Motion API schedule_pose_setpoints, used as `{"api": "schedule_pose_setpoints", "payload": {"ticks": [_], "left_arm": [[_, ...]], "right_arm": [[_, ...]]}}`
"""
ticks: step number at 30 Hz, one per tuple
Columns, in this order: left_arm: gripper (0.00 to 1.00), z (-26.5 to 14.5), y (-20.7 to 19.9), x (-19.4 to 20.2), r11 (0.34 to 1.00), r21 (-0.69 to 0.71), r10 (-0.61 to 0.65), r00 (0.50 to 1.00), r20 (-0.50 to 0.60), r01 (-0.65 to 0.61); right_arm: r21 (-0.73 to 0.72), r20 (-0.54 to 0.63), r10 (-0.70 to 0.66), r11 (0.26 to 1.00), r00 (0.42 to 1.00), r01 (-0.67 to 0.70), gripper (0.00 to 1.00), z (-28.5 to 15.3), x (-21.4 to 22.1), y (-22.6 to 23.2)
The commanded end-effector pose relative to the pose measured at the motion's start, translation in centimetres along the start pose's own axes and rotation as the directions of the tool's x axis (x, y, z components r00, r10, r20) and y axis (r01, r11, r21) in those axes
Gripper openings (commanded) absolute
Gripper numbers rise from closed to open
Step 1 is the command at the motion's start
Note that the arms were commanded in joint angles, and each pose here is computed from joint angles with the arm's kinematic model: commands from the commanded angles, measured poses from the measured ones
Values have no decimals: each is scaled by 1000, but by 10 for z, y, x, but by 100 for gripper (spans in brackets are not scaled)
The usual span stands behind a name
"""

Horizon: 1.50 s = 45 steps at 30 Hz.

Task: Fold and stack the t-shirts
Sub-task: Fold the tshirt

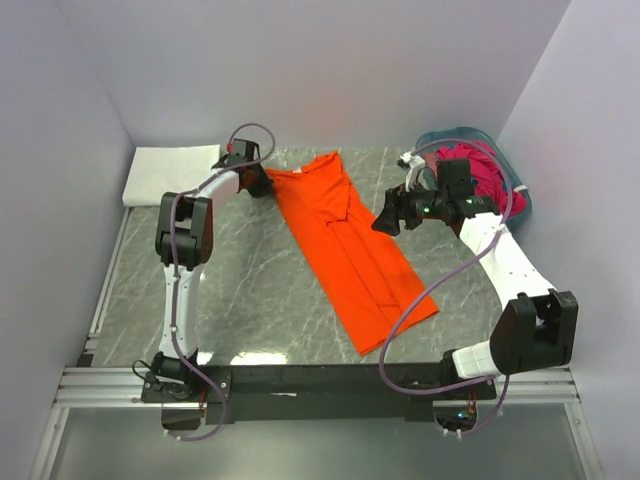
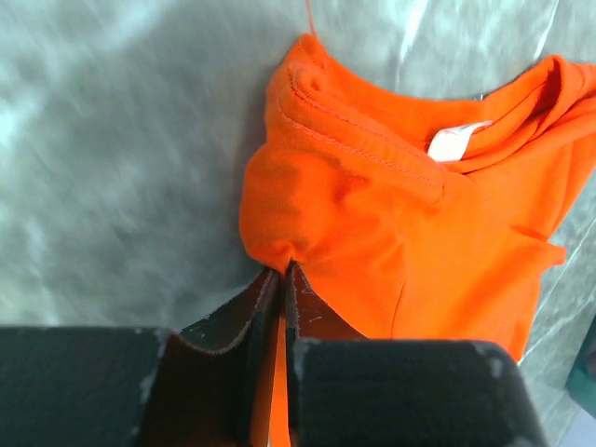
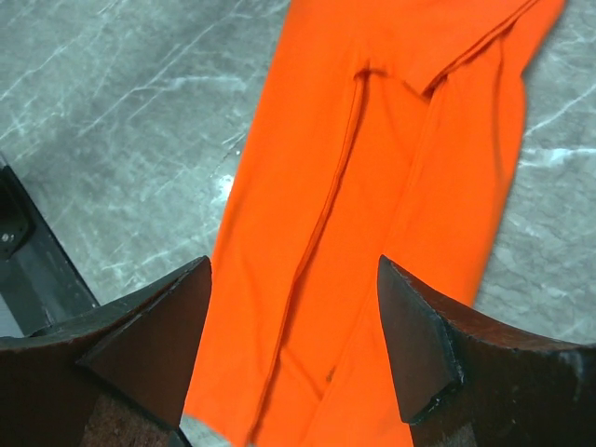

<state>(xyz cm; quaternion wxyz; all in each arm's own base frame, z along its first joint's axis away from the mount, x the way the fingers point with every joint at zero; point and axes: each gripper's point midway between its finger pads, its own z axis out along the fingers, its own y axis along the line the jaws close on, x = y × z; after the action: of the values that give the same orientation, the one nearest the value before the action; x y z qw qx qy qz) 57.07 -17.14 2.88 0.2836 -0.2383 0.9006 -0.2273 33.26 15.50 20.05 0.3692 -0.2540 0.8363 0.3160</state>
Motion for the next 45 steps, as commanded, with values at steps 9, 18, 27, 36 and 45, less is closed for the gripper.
{"api": "schedule_pose_setpoints", "payload": {"ticks": [9,18,27,36,45], "left_arm": [[18,1,38,-56,1000,-20,4,999,41,-4],[74,-113,-11,-100,970,66,207,937,282,-234],[100,-267,-40,-86,862,112,350,741,573,-494],[90,-283,-78,92,575,183,658,584,476,-797],[99,-300,-70,305,219,416,761,421,493,-883]], "right_arm": [[-110,-11,-94,990,996,92,78,-7,3,18],[33,33,-325,946,945,324,83,-34,-9,12],[-214,218,-704,641,676,737,100,-51,44,42],[-407,104,-770,544,629,734,96,-70,78,4],[-380,111,-758,565,643,732,94,-76,111,-17]]}}
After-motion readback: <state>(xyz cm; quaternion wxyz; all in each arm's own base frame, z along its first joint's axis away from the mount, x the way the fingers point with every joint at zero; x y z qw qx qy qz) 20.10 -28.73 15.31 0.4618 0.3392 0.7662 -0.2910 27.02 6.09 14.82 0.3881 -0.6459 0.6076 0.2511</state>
